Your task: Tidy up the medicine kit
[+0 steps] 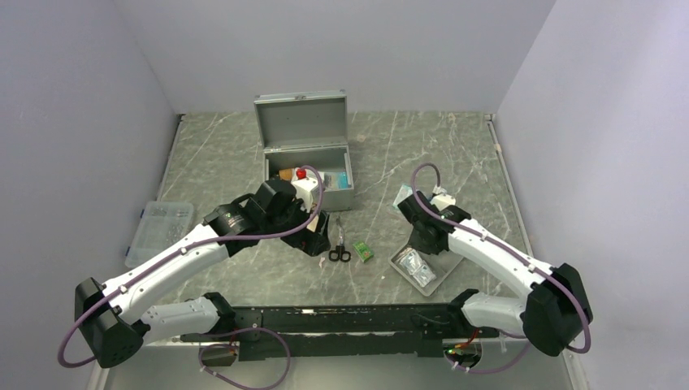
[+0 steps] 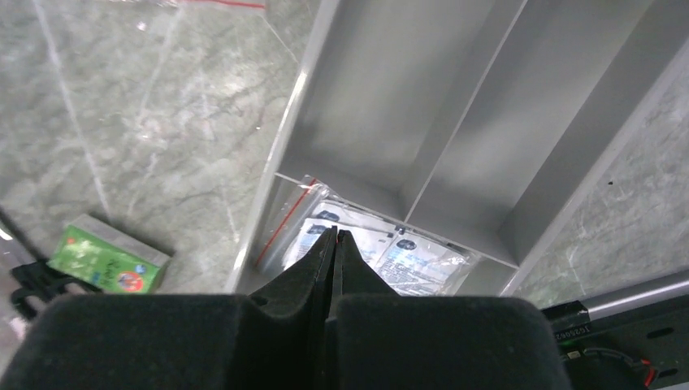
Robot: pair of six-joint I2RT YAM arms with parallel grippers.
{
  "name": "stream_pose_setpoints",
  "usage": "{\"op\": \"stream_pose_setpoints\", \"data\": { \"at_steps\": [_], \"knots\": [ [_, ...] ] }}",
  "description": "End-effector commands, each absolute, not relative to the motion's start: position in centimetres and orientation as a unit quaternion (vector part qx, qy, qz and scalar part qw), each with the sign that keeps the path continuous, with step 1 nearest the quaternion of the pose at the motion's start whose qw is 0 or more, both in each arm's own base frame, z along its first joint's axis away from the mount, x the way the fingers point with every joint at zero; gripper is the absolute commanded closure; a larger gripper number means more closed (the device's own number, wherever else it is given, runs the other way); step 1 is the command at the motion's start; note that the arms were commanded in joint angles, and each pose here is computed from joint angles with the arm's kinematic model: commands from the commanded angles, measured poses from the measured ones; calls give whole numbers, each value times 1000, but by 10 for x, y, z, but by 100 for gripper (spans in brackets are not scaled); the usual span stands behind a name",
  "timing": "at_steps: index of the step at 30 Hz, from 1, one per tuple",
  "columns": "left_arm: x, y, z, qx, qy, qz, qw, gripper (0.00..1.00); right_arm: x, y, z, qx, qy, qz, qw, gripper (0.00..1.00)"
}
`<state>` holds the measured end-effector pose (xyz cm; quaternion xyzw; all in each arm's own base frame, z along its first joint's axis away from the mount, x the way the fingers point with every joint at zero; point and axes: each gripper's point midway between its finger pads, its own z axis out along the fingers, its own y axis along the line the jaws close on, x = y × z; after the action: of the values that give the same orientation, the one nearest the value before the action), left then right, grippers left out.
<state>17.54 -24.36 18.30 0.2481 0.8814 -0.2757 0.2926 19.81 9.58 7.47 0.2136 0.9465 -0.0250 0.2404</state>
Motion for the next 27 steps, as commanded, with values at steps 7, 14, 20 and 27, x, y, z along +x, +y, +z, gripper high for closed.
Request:
{"op": "stream_pose_setpoints", "data": {
  "at_steps": [7, 14, 20, 27],
  "knots": [
    [177, -247, 187, 255, 873, -283, 304, 1, 191, 109, 30, 217, 953, 5, 211, 100],
    [177, -248, 187, 254, 873, -284, 303, 1, 175, 110, 3, 226, 957, 11, 181, 100],
    [177, -248, 188, 255, 872, -286, 304, 1, 191, 104, 42, 221, 949, 1, 223, 100],
    [177, -247, 189, 252, 872, -287, 307, 1, 211, 95, 104, 215, 935, -11, 283, 88]
  ]
}}
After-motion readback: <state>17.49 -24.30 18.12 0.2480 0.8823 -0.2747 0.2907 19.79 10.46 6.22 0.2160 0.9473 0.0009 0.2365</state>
